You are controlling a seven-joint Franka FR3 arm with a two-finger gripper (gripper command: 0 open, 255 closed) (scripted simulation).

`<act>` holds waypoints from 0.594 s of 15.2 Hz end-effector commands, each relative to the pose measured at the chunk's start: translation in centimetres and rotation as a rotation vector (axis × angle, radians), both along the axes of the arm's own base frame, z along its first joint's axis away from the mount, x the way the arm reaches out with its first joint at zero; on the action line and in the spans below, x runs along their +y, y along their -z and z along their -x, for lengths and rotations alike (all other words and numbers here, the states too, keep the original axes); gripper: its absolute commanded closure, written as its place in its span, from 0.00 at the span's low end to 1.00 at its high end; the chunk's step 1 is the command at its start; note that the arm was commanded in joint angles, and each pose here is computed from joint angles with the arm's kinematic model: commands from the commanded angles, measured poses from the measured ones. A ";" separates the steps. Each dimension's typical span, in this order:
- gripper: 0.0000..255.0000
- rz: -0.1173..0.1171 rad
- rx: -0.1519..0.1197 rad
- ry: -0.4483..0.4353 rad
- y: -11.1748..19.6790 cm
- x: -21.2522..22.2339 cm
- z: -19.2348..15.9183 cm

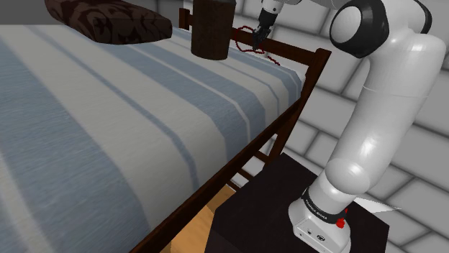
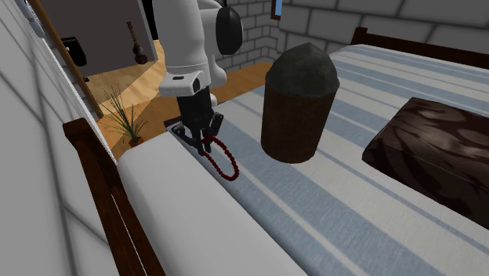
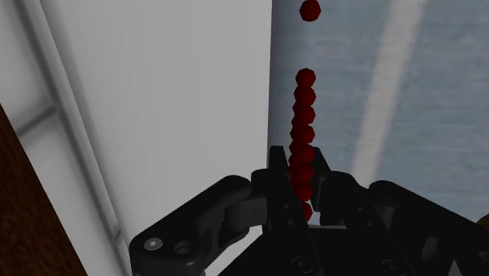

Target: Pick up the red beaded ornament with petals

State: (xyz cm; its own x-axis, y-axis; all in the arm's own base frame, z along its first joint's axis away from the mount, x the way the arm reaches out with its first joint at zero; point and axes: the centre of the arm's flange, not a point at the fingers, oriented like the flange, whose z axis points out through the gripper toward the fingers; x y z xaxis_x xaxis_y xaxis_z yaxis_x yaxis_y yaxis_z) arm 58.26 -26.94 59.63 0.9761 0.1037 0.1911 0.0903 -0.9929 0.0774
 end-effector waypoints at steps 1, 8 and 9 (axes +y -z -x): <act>1.00 0.000 0.000 0.000 -0.5 0.0 0.0; 1.00 0.000 0.000 0.000 -4.2 0.0 0.0; 1.00 0.000 0.000 0.000 -4.8 0.0 0.0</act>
State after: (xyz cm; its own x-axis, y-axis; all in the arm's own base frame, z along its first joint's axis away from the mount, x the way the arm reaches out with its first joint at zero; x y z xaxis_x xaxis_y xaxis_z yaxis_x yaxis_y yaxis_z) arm 58.16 -27.04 63.84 0.9762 0.1032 0.1908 0.0899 -0.9929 0.0774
